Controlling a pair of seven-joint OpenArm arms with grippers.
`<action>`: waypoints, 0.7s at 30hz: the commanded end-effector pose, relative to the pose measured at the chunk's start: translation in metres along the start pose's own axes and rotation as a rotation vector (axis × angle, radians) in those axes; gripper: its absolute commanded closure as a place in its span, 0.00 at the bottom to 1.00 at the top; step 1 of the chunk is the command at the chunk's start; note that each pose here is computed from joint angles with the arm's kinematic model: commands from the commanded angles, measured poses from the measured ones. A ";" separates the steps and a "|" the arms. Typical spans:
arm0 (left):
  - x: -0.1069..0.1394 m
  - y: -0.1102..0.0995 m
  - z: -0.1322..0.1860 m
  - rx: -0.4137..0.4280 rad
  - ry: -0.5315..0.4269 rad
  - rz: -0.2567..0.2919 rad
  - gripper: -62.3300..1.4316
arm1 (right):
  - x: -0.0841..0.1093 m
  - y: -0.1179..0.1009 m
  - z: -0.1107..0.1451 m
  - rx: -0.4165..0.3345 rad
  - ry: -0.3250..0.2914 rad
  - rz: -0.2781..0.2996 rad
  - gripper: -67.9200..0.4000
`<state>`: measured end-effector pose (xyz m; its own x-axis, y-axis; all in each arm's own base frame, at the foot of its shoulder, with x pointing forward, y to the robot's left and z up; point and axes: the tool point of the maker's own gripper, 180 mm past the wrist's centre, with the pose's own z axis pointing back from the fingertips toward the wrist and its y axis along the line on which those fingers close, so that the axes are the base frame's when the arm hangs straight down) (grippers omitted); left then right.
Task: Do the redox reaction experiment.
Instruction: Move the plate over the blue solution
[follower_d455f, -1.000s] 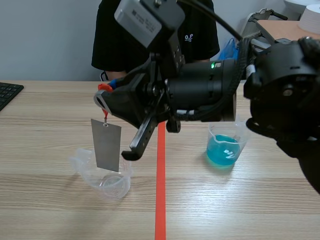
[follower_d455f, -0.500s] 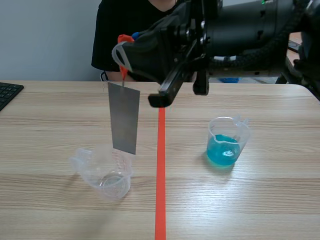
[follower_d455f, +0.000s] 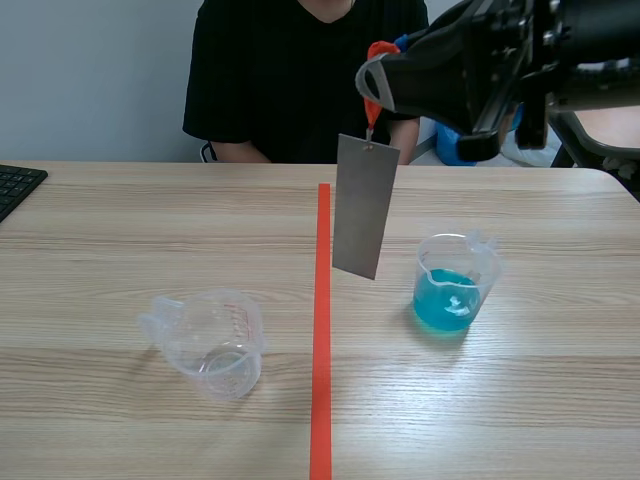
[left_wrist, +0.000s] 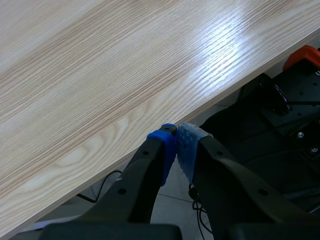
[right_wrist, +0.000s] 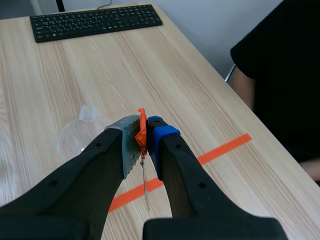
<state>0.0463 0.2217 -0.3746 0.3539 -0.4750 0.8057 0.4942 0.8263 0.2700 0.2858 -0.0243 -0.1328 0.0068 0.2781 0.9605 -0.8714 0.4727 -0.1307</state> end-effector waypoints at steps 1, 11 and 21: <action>0.006 0.004 0.000 0.014 -0.025 -0.002 0.92 | 0.008 -0.006 0.008 -0.012 -0.013 0.019 0.97; 0.006 0.004 0.000 0.014 -0.025 -0.002 0.92 | 0.005 -0.025 0.038 -0.037 0.059 0.026 0.97; 0.006 0.004 0.000 0.014 -0.025 -0.002 0.92 | -0.007 -0.057 0.059 -0.095 0.091 -0.016 0.97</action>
<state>0.0463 0.2217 -0.3746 0.3539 -0.4750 0.8057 0.4942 0.8263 0.2700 0.3020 -0.0960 -0.1281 0.0914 0.3508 0.9320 -0.8324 0.5406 -0.1219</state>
